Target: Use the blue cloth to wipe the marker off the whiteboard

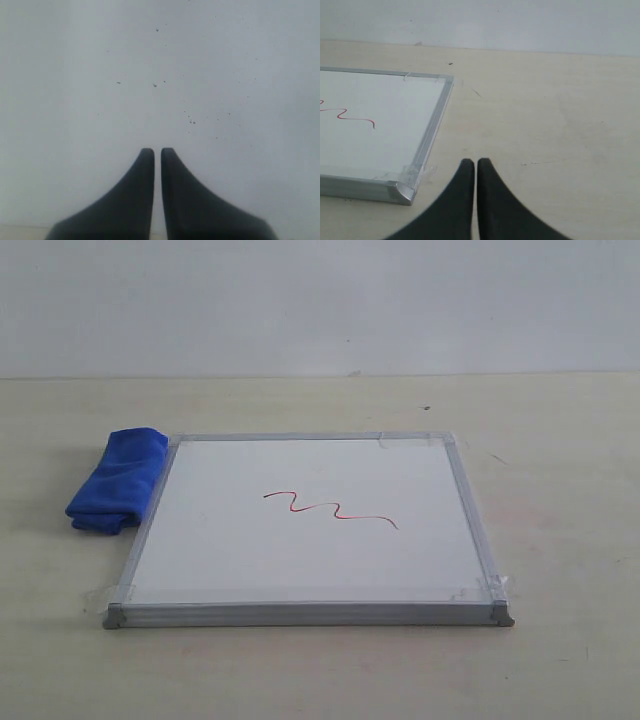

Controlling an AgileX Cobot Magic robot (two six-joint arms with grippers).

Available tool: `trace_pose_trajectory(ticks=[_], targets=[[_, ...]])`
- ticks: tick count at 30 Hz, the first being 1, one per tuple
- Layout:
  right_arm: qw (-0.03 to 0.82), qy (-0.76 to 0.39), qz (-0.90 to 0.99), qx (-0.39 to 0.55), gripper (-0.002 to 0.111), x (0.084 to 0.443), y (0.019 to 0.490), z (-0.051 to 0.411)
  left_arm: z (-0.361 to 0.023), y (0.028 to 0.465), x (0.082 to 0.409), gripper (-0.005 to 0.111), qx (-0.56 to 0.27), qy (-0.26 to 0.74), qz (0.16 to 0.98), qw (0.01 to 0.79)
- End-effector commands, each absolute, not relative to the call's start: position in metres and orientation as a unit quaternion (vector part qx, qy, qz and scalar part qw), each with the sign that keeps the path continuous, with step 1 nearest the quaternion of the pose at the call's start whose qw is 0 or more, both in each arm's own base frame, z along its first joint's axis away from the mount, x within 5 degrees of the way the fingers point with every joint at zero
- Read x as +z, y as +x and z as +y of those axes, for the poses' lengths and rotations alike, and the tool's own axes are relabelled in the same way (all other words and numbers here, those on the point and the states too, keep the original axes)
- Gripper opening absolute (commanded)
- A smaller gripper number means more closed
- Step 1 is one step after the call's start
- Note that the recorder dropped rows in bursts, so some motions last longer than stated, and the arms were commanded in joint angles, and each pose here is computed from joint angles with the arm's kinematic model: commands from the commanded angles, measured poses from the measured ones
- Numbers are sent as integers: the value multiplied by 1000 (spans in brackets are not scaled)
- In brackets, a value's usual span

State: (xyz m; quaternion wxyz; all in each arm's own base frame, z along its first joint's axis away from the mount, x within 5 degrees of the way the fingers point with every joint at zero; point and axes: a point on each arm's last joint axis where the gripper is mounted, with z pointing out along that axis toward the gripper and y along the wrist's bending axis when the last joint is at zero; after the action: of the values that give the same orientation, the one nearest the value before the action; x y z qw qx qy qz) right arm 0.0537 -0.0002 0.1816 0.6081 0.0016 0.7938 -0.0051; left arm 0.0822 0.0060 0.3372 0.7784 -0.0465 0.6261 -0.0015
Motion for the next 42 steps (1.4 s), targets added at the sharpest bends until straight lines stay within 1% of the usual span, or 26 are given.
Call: trace_pose_trajectory(ticks=[1, 2, 3, 7, 13, 16, 17, 19, 22, 23, 24, 25, 26, 27, 28, 29, 30, 31, 32, 33, 34, 36, 38, 40, 42], targets=[[612, 3, 791, -9, 0, 182, 54, -1, 8, 108, 357, 5, -2, -49, 622, 781], [612, 3, 791, -9, 0, 182, 54, -1, 8, 110, 358, 5, -2, -49, 615, 787], [612, 3, 791, -9, 0, 182, 54, -1, 9, 111, 364, 5, -1, -48, 590, 806], [612, 3, 791, -9, 0, 182, 54, -1, 9, 110, 369, 5, -5, -50, 564, 824], [612, 3, 791, -9, 0, 182, 54, -1, 9, 120, 358, 5, -5, -53, 611, 790], [610, 3, 792, -9, 0, 182, 53, -1, 11, 156, 347, 4, 4, -45, 675, 737], [610, 3, 792, -9, 0, 182, 53, -1, 12, 180, 345, 4, 4, -45, 721, 692], [610, 3, 792, -9, 0, 182, 53, -1, 15, 217, 349, 4, 5, -48, 772, 634], [610, 3, 792, -9, 0, 182, 53, -1, 18, 267, 361, 4, 17, -31, 815, 578], [610, 3, 792, -9, 0, 182, 53, -1, 18, 279, 364, 4, 19, -17, 831, 556], [610, 3, 792, -9, 0, 182, 53, -1, 16, 295, 365, 4, 15, 14, 857, 515], [610, 3, 792, -9, 0, 182, 53, -1, 11, 308, 370, 4, -6, 43, 872, 487], [610, 3, 792, -9, 0, 182, 53, -1, 2, 327, 365, 4, -49, 96, 893, 436], [610, 3, 792, -9, 0, 182, 53, -1, -2, 337, 365, 4, -75, 113, 897, 421], [610, 3, 792, -9, 0, 182, 53, -1, -6, 355, 361, 4, -110, 124, 904, 394], [610, 3, 792, -9, 0, 182, 53, -1, -7, 365, 357, 4, -122, 119, 912, 374], [610, 3, 792, -9, 0, 182, 53, -1, -4, 383, 345, 4, -128, 104, 927, 336], [610, 3, 792, -9, 0, 182, 53, -1, -2, 392, 336, 4, -122, 100, 935, 317], [610, 3, 792, -9, 0, 182, 53, -1, 3, 408, 317, 4, -108, 87, 949, 283], [610, 3, 792, -9, 0, 182, 53, -1, 6, 414, 307, 4, -98, 81, 955, 267], [610, 3, 792, -9, 0, 182, 53, -1, 10, 422, 287, 4, -84, 73, 966, 233], [610, 3, 792, -9, 0, 182, 53, -1, 11, 427, 265, 6, -88, 73, 974, 195], [610, 3, 792, -9, 0, 182, 53, -1, 10, 430, 247, 13, -94, 73, 980, 161], [610, 3, 792, -9, 0, 182, 53, -1, 10, 433, 229, 24, -100, 72, 984, 129], [610, 3, 792, -9, 0, 182, 53, -1, 10, 436, 214, 41, -103, 71, 986, 110]])
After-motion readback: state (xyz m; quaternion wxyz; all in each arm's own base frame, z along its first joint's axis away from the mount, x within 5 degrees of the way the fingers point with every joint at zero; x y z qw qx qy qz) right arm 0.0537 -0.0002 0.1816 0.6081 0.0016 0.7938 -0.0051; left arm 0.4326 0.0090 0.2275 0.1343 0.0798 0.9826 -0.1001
